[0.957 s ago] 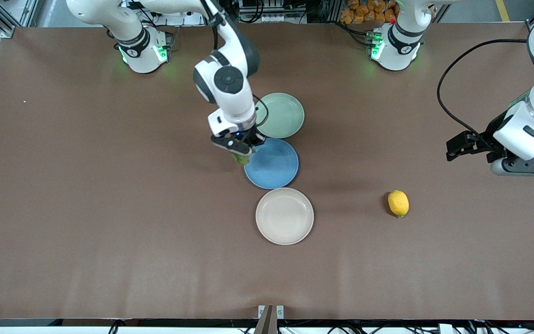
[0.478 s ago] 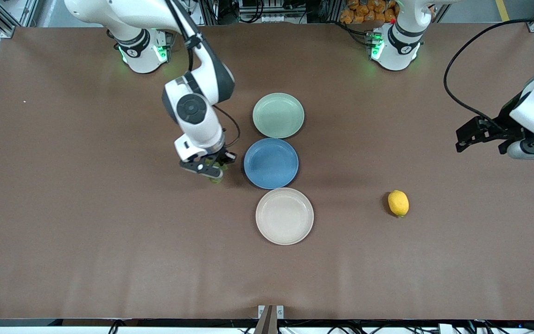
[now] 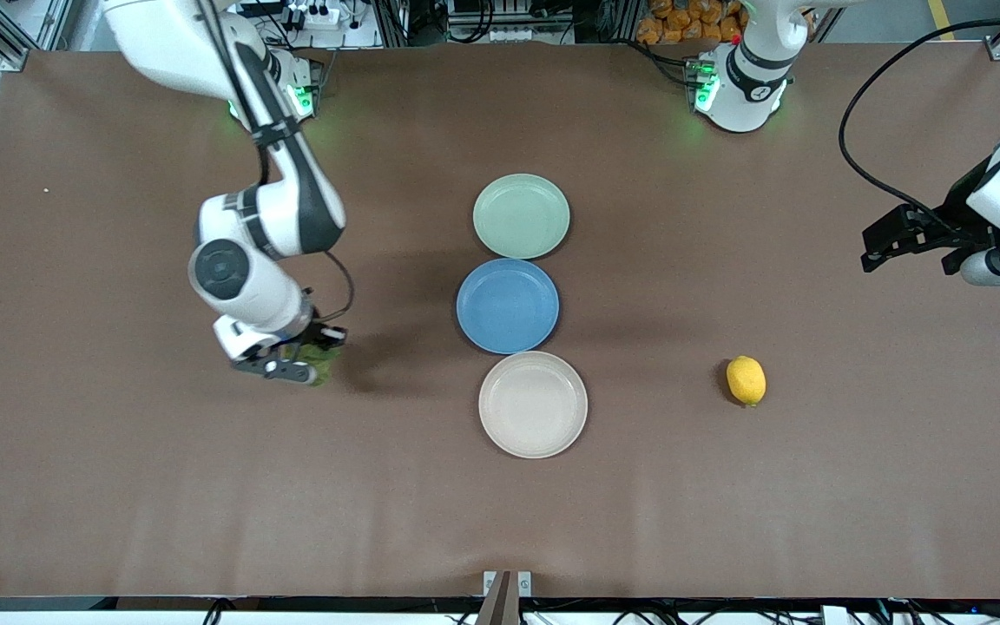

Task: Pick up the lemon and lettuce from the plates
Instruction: 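Lift the lettuce leaf with the right gripper and carry it aside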

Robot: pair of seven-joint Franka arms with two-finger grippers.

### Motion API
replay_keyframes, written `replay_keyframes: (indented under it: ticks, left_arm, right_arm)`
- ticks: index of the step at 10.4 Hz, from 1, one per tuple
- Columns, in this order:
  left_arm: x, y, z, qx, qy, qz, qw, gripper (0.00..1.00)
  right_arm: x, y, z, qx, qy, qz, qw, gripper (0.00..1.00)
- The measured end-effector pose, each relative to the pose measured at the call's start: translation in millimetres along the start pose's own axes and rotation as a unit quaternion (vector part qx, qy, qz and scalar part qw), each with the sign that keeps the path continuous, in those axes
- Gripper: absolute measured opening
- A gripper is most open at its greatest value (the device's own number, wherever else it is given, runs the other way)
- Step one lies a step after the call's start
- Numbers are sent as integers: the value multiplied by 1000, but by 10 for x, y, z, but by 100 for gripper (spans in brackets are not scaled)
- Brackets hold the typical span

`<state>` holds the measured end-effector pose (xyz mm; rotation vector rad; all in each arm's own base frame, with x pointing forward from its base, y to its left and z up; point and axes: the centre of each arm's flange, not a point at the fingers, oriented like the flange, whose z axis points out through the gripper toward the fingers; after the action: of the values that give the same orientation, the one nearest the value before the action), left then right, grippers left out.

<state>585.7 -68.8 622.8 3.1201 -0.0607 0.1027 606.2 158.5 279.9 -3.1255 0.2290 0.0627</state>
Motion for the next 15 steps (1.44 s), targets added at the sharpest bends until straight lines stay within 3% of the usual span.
replay_keyframes:
  ticks: [6,8,13,15]
  left_arm:
    - [-40,-22,44,2,-21,-3,1000,100]
    - [-55,-26,57,2,-27,-3,1000,100]
    - [-58,-38,71,3,-31,-4,1000,100]
    - [-47,-50,105,3,-34,-5,999,100]
  right_arm:
    - [387,1598,338,-4,-25,-54,998,4]
    - [426,1925,471,-6,-30,-53,998,28]
    - [422,1850,441,1,-29,-59,998,96]
    - [334,1818,311,24,-27,-61,997,100]
